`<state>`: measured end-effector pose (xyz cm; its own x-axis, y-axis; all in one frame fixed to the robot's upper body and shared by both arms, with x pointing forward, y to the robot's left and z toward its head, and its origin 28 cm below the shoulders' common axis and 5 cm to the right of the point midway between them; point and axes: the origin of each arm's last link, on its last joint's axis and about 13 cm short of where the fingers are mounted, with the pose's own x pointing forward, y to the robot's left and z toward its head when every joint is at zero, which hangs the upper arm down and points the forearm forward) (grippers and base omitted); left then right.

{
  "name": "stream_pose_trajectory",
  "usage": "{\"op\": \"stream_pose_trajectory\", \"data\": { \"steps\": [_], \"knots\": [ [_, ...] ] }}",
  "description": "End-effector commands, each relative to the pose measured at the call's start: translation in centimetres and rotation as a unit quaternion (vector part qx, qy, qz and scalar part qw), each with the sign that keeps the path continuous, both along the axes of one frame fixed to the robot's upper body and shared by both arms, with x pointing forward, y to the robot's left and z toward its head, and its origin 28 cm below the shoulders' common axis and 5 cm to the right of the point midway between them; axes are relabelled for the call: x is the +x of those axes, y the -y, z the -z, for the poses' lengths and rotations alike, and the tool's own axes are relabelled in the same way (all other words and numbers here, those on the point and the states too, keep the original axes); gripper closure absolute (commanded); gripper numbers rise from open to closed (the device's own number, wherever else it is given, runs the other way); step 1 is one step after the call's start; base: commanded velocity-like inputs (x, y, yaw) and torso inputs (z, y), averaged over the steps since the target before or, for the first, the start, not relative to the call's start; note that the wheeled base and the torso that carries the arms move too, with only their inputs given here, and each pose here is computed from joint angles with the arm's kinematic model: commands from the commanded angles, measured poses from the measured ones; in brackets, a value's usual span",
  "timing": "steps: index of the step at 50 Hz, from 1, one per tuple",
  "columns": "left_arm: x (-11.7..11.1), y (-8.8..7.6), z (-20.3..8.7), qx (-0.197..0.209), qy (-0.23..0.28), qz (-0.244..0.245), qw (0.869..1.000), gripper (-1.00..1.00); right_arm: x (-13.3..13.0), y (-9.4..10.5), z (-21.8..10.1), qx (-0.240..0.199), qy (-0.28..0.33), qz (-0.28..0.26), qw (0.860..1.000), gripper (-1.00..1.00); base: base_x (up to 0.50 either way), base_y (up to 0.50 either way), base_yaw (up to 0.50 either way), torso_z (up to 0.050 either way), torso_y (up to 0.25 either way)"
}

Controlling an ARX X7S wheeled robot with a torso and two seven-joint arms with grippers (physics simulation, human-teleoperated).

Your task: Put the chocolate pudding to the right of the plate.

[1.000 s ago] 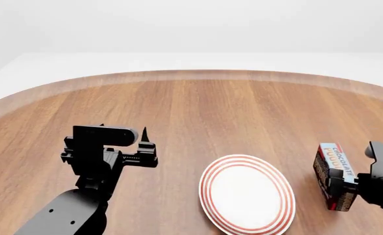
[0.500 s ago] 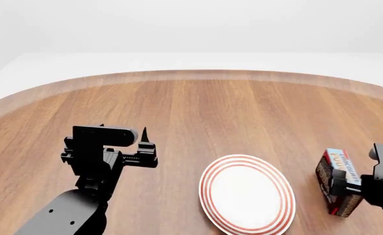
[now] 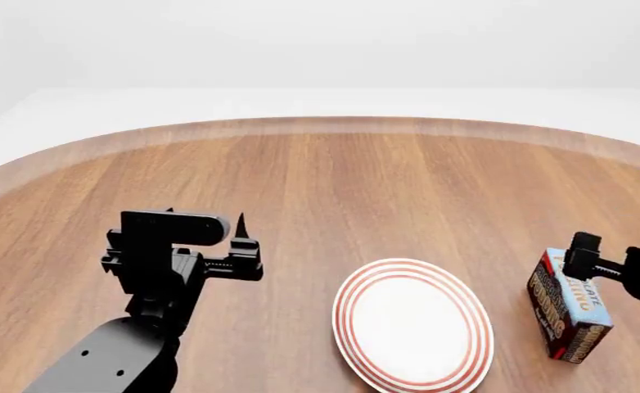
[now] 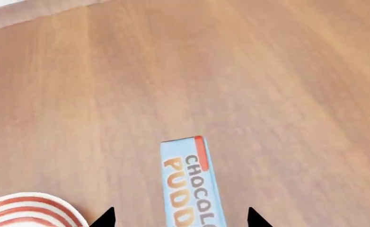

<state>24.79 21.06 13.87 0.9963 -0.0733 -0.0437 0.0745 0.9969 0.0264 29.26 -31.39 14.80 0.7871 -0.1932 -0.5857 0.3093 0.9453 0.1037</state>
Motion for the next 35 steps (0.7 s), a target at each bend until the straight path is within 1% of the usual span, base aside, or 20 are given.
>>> {"op": "stream_pose_trajectory", "data": {
  "steps": [1, 6, 14, 16, 18, 19, 20, 21, 22, 23, 25, 26, 27, 28, 29, 30, 31, 32, 34, 35],
  "knots": [
    [0.0, 0.0, 0.0, 0.000, 0.000, 0.000, 1.000, -1.00, -0.6, -0.1, -3.7, 0.013, 0.118, -0.002, 0.993, -1.00, 0.00, 0.00, 0.00, 0.000, 0.000],
    [0.0, 0.0, -0.1, 0.000, 0.000, 0.001, 1.000, -1.00, -0.7, -0.1, -4.2, 0.015, 0.131, -0.004, 0.991, -1.00, 0.00, 0.00, 0.00, 0.000, 0.000],
    [0.0, 0.0, -0.2, 0.000, 0.001, 0.001, 1.000, -1.00, -0.8, -0.2, -4.0, 0.013, 0.131, -0.009, 0.991, -1.00, 0.00, 0.00, 0.00, 0.000, 0.000],
    [0.0, 0.0, -0.2, 0.000, 0.002, 0.001, 1.000, -1.00, -1.1, -0.4, -4.3, 0.024, 0.149, -0.020, 0.988, -1.00, 0.00, 0.00, 0.00, 0.000, 0.000],
    [0.0, -0.1, -0.1, -0.002, 0.002, -0.001, 1.000, -1.00, -1.8, -0.9, -4.7, 0.016, 0.163, -0.030, 0.986, -1.00, 0.00, 0.00, 0.00, 0.000, 0.000],
    [0.1, -0.1, -0.1, -0.002, 0.001, -0.001, 1.000, -1.00, -2.0, -1.0, -4.7, -0.007, 0.153, -0.021, 0.988, -1.00, 0.00, 0.00, 0.00, 0.000, 0.000],
    [0.1, -0.1, -0.1, -0.002, 0.001, -0.002, 1.000, -1.00, -2.4, -1.3, -4.7, -0.023, 0.160, -0.023, 0.987, -1.00, 0.00, 0.00, 0.00, 0.000, 0.000],
    [0.1, -0.1, 0.0, -0.002, 0.001, -0.001, 1.000, -1.00, -2.7, -1.5, -4.8, -0.017, 0.165, -0.032, 0.986, -1.00, 0.00, 0.00, 0.00, 0.000, 0.000],
    [0.1, -0.1, -0.1, -0.002, 0.001, -0.002, 1.000, -1.00, -3.5, -2.0, -5.1, -0.049, 0.176, -0.038, 0.982, -1.00, 0.00, 0.00, 0.00, 0.000, 0.000],
    [0.1, -0.1, -0.1, -0.002, 0.001, -0.001, 1.000, -1.00, -3.8, -2.3, -5.3, -0.039, 0.184, -0.041, 0.981, -1.00, 0.00, 0.00, 0.00, 0.000, 0.000],
    [0.0, 0.0, -0.2, -0.001, 0.003, 0.000, 1.000, -1.00, -4.7, -2.9, -5.7, -0.085, 0.184, -0.039, 0.978, -1.00, 0.00, 0.00, 0.00, 0.000, 0.000],
    [0.0, 0.0, -0.3, 0.000, 0.004, 0.000, 1.000, -1.00, -5.0, -3.2, -6.0, -0.085, 0.198, -0.045, 0.975, -1.00, 0.00, 0.00, 0.00, 0.000, 0.000],
    [0.0, 0.0, -0.3, -0.001, 0.004, 0.000, 1.000, -1.00, -5.5, -3.7, -6.5, -0.074, 0.214, -0.059, 0.972, -1.00, 0.00, 0.00, 0.00, 0.000, 0.000],
    [0.0, 0.0, -0.3, -0.001, 0.004, 0.000, 1.000, -1.00, -5.9, -4.0, -6.7, -0.087, 0.218, -0.067, 0.970, -1.00, 0.00, 0.00, 0.00, 0.000, 0.000],
    [0.1, 0.0, -0.2, -0.001, 0.004, -0.001, 1.000, -1.00, -6.5, -4.7, -7.2, -0.113, 0.226, -0.062, 0.966, -1.00, 0.00, 0.00, 0.00, 0.000, 0.000],
    [0.1, 0.0, -0.2, -0.001, 0.004, -0.001, 1.000, -1.00, -6.9, -5.2, -7.4, -0.111, 0.231, -0.074, 0.964, -1.00, 0.00, 0.00, 0.00, 0.000, 0.000],
    [0.1, 0.0, -0.3, -0.002, 0.005, -0.001, 1.000, -1.00, -7.1, -5.5, -7.5, -0.121, 0.233, -0.079, 0.962, -1.00, 0.00, 0.00, 0.00, 0.000, 0.000],
    [0.0, 0.0, -0.3, -0.002, 0.005, 0.000, 1.000, -1.00, -7.7, -6.2, -7.8, -0.113, 0.245, -0.094, 0.958, -1.00, 0.00, 0.00, 0.00, 0.000, 0.000],
    [0.0, -0.1, -0.2, -0.002, 0.005, -0.001, 1.000, -1.00, -8.0, -6.6, -7.9, -0.093, 0.250, -0.109, 0.957, -1.00, 0.00, 0.00, 0.00, 0.000, 0.000],
    [0.0, -0.1, -0.2, -0.002, 0.005, -0.001, 1.000, -1.00, -8.1, -6.7, -8.1, -0.090, 0.251, -0.112, 0.957, -1.00, 0.00, 0.00, 0.00, 0.000, 0.000]
  ]
}}
